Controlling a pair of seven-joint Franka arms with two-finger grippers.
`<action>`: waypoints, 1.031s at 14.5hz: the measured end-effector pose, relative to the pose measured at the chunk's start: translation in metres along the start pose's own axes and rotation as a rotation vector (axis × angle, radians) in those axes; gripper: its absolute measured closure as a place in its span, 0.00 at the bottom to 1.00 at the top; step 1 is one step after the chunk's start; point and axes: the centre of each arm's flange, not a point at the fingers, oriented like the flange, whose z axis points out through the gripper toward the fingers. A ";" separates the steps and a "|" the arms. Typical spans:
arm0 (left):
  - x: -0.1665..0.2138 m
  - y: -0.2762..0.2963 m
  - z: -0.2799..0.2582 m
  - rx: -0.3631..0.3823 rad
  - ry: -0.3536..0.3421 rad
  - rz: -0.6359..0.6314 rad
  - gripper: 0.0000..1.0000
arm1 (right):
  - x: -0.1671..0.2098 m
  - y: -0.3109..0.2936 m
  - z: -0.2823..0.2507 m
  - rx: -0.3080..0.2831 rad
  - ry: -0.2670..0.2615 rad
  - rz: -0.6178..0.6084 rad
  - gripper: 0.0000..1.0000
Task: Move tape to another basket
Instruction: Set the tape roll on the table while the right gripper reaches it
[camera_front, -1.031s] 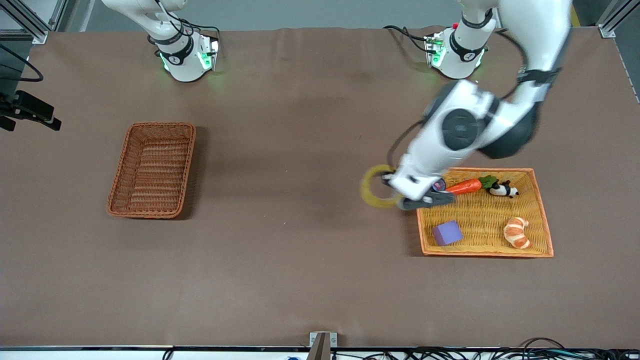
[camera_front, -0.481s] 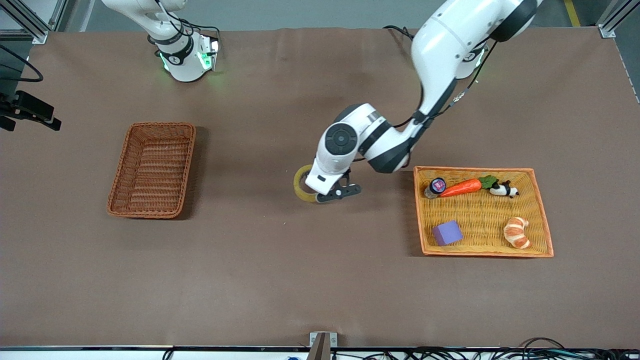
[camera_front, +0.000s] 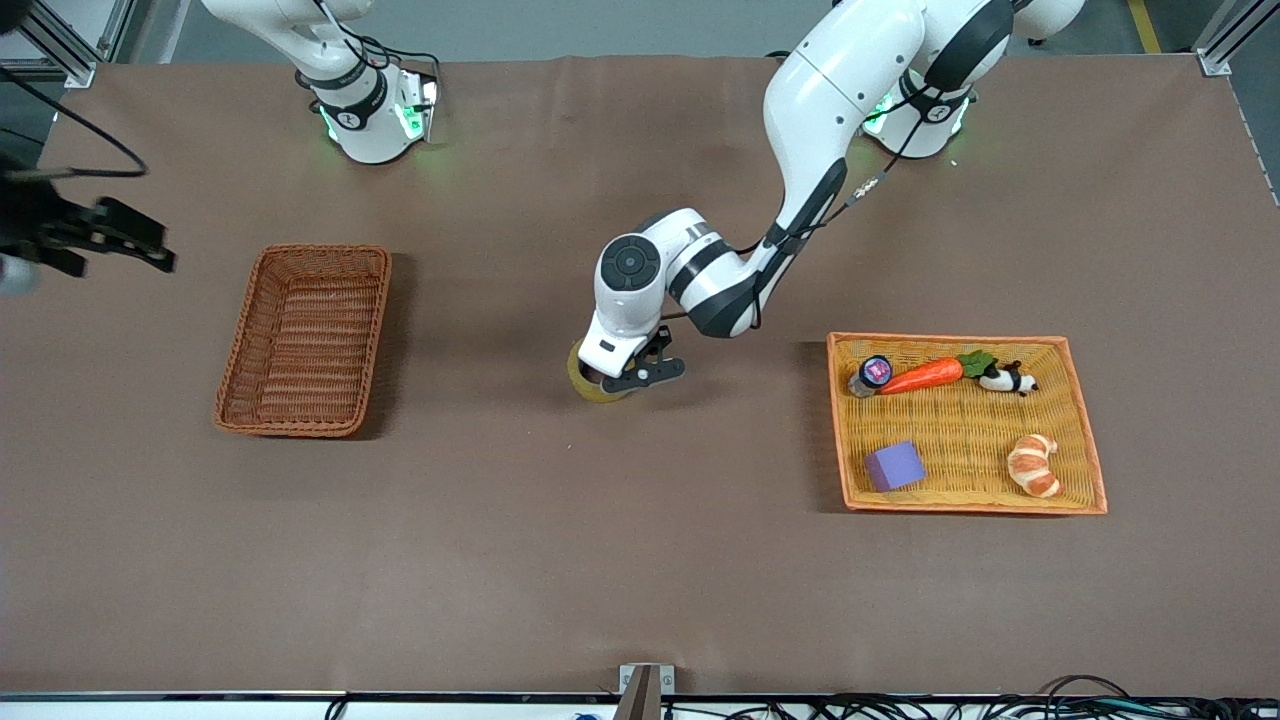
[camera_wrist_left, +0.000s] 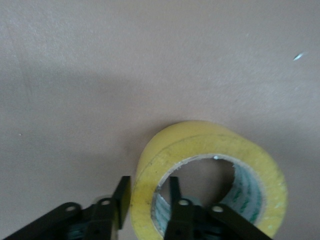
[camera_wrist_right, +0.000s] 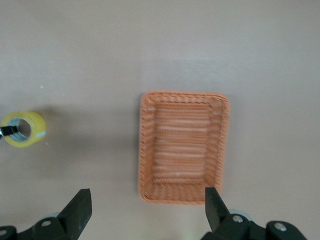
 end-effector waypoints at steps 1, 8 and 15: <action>0.004 0.002 -0.007 -0.010 0.009 -0.006 0.45 | 0.005 -0.028 0.014 0.001 0.008 0.003 0.00; 0.145 -0.091 -0.231 0.024 0.187 -0.103 0.00 | 0.031 -0.198 0.144 0.065 0.015 -0.007 0.00; 0.236 -0.299 -0.393 0.144 0.176 -0.020 0.00 | 0.011 -0.341 0.318 -0.007 0.048 -0.022 0.00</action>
